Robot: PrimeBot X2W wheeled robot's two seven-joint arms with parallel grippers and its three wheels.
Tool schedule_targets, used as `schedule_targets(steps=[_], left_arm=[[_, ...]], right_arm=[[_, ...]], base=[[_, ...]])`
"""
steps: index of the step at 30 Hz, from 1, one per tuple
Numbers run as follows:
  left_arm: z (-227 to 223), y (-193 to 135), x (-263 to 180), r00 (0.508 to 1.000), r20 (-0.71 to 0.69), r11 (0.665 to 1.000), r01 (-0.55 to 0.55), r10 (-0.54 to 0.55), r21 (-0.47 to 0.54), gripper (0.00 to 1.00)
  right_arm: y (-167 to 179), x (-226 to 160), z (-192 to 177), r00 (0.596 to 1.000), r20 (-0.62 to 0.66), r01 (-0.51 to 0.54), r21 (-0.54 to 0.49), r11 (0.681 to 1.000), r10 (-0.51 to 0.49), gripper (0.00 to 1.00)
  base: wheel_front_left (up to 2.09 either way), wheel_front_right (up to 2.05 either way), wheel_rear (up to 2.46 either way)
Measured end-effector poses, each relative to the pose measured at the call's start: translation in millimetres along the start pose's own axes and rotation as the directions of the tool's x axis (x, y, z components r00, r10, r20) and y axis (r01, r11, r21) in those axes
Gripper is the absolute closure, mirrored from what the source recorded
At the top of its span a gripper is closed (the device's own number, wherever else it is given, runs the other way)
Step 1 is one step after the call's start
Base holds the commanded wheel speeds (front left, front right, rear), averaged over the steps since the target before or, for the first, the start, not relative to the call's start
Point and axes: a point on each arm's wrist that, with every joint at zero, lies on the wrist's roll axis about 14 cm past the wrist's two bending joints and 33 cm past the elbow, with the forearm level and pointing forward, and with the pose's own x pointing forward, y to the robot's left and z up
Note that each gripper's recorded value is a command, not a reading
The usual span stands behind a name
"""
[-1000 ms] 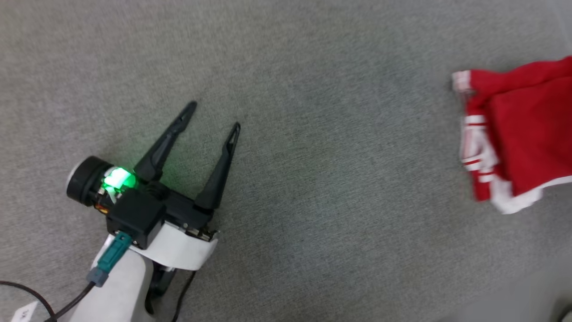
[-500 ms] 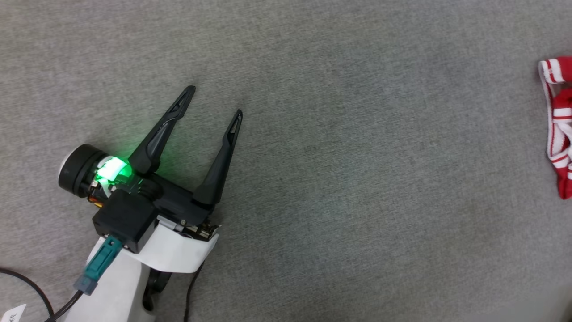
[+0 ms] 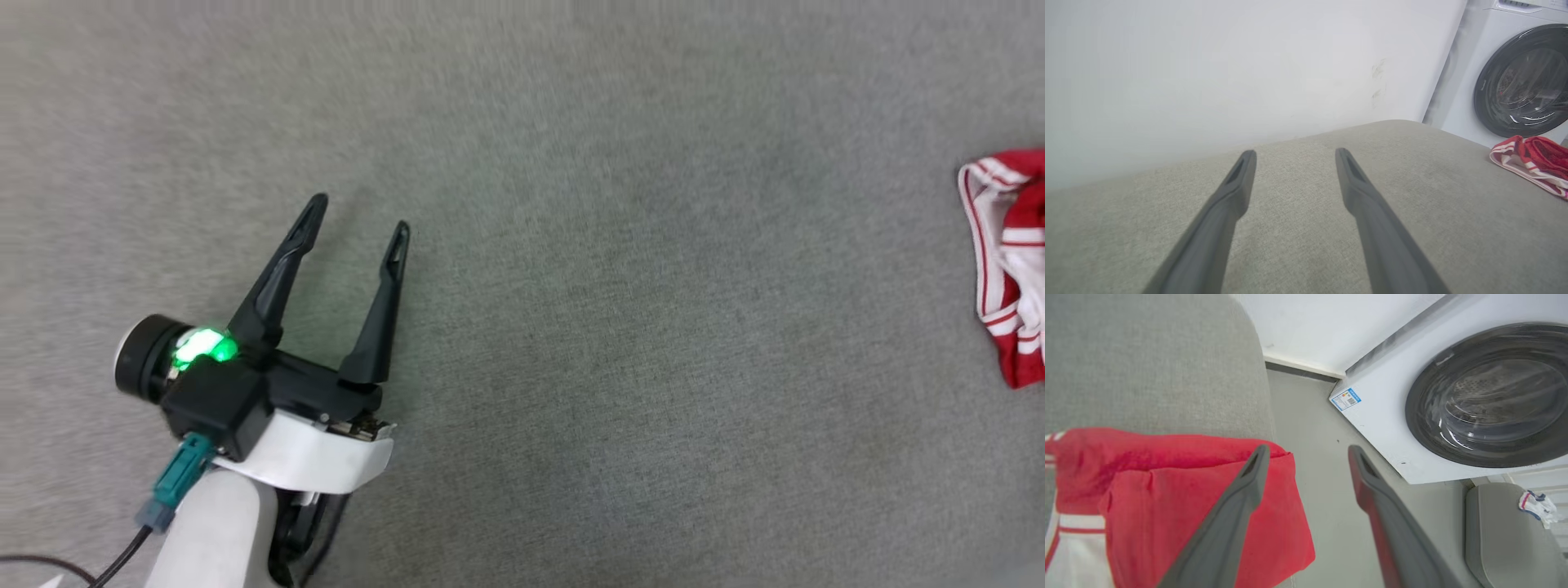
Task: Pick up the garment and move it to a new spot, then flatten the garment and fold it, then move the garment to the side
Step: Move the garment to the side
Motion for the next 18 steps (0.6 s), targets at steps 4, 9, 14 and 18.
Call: schedule_targets(steps=[4,9,14,18], left_arm=[[32,12,-14,0.996,0.047,0.997,-0.074,0.072,0.034,0.0],[55,25,-46,0.982,0.062,0.981,-0.185,0.181,0.056,0.0],[76,31,-74,0.964,0.081,0.959,-0.262,0.254,0.111,0.0],[87,32,-98,0.946,0.094,0.939,-0.319,0.309,0.131,0.0]], right_arm=[[1,-21,59,0.97,0.244,-0.029,0.174,0.984,-0.015,0.0],[26,-63,113,0.866,0.499,-0.167,0.317,0.934,-0.015,0.0],[46,-104,141,0.763,0.645,-0.301,0.407,0.862,-0.038,0.0],[78,-132,152,0.703,0.711,-0.399,0.383,0.833,0.009,0.0]], base=[[0.0,0.0,0.0],[0.0,0.0,0.0],[0.0,0.0,0.0],[0.0,0.0,0.0]])
